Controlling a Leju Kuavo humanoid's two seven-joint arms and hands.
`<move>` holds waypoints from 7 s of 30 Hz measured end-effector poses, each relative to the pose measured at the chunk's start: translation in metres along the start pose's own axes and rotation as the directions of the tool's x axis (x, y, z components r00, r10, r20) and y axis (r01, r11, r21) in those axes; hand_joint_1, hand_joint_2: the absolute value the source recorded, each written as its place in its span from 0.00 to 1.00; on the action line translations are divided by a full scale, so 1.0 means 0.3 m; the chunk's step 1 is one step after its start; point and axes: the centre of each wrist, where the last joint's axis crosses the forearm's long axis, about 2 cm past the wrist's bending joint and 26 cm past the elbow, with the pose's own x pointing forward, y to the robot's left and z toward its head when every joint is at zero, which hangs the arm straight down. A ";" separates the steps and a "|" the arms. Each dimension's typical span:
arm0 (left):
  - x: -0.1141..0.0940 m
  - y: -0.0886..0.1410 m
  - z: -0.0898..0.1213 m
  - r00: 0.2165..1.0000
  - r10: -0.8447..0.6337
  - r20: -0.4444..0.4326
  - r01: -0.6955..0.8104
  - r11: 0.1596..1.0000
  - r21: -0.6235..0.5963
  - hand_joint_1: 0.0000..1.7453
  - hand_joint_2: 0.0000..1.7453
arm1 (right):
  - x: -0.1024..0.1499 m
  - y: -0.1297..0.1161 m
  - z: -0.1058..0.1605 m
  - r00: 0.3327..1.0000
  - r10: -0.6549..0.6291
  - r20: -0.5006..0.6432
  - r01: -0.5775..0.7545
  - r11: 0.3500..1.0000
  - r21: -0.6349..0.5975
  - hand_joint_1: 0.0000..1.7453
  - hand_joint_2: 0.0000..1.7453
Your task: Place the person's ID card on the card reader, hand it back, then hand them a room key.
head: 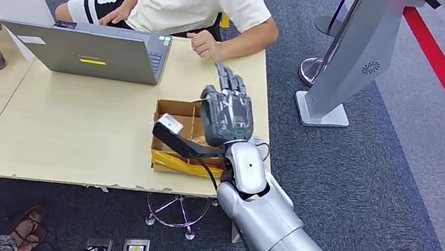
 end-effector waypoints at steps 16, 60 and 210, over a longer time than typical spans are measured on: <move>-0.011 0.033 -0.008 0.999 0.031 -0.018 -0.030 0.999 0.021 0.00 1.00 | -0.280 0.123 0.189 0.952 -0.100 -0.289 0.103 0.995 -0.005 1.00 1.00; -0.016 0.056 -0.012 0.999 0.042 -0.034 -0.041 0.999 0.023 0.00 1.00 | -0.246 0.266 0.311 0.917 -0.133 -0.375 0.203 0.967 0.155 1.00 1.00; -0.026 0.022 -0.009 0.999 0.011 -0.048 -0.010 1.000 0.018 0.00 1.00 | 0.053 -0.180 0.104 0.971 -0.192 0.139 0.201 0.978 -0.051 0.00 1.00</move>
